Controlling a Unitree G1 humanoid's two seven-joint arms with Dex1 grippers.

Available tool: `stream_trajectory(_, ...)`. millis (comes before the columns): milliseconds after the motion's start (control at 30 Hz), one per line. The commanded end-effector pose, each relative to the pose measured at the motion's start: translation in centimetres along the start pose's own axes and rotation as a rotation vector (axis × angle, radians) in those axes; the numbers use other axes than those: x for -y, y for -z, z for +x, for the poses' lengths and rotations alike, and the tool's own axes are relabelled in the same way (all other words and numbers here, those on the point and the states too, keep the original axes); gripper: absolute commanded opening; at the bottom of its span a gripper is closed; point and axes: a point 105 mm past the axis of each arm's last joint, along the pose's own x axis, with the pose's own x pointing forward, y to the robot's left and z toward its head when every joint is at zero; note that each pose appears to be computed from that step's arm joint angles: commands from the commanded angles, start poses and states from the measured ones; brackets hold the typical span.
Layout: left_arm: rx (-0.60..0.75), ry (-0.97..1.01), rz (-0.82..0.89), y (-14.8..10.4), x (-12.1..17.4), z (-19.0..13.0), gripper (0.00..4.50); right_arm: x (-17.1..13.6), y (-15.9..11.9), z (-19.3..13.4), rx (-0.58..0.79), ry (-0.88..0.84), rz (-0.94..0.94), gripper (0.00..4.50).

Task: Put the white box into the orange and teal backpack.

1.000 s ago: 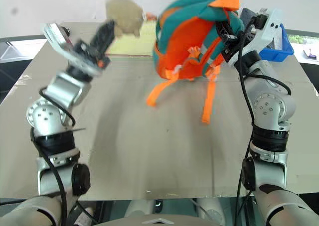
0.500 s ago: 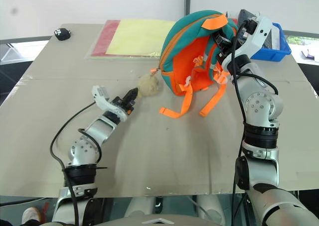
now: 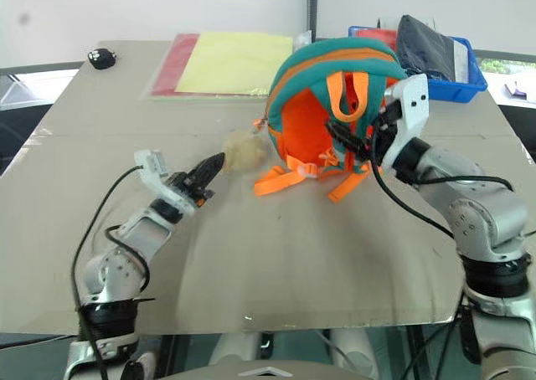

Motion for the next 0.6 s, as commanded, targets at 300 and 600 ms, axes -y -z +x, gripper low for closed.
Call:
stream_trajectory(300, -0.162, 0.121, 0.231, -0.3, 0.9, -5.8, 4.41, 1.7, 4.1, -8.3, -0.148, 0.047, -0.040, 4.50)
stream_trajectory(600, -0.264, 0.017, 0.273, -0.3, -1.2, -10.2, 4.41, 3.1, 8.5, -11.2, -0.228, 0.099, -0.018, 4.50)
